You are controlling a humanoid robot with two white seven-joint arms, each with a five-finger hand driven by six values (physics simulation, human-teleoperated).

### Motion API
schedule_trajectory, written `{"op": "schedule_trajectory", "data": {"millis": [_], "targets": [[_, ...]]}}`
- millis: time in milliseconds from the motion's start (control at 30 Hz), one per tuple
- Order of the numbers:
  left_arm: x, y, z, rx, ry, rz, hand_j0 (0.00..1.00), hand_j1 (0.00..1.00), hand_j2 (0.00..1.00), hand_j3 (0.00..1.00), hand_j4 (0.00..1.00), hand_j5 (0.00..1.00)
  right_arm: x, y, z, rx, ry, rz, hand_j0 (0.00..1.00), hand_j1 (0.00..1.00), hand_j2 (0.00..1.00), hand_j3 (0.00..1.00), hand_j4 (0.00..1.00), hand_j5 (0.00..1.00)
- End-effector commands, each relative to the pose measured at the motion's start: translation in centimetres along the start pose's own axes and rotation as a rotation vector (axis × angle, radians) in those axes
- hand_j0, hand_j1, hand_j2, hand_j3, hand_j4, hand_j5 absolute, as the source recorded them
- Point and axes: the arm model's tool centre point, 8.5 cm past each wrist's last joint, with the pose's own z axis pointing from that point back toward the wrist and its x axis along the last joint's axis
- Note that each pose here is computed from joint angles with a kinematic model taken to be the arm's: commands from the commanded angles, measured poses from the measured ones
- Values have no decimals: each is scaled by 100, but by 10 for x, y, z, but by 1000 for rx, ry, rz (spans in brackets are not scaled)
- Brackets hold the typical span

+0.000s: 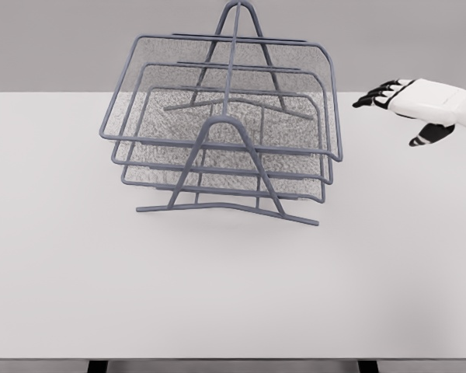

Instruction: Pull out the upper folder box with right arm

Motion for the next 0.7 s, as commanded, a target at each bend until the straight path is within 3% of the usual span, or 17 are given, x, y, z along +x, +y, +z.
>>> {"op": "schedule_trajectory", "data": {"millis": [0,67,133,167,267,433,533,667], "targets": [[0,0,0,1,1,0,100,100,100,100,100,100,1,-1,-2,-6,-5,-4,100,100,100,100,100,100],[0,0,0,0,-1,0,100,100,100,100,100,100,1,-22,-1,-43,-7,25,100,100,100,100,100,100],[0,0,0,0,-1,0,100,100,100,100,100,100,15,-36,-18,-96,-54,24,100,100,100,100,100,100],[0,0,0,0,-1,0,100,100,100,100,100,100,32,-49,-39,-139,-107,21,100,100,100,100,100,100],[0,0,0,1,1,0,100,100,100,100,100,100,49,-56,-47,-164,-152,41,100,100,100,100,100,100],[0,0,0,1,1,0,100,100,100,100,100,100,51,-31,-50,-125,-157,8,100,100,100,100,100,100],[0,0,0,1,1,0,100,100,100,100,100,100,56,-28,-53,-113,-170,15,100,100,100,100,100,100],[0,0,0,1,1,0,100,100,100,100,100,100,51,-6,-47,-65,-152,-3,100,100,100,100,100,100]]}}
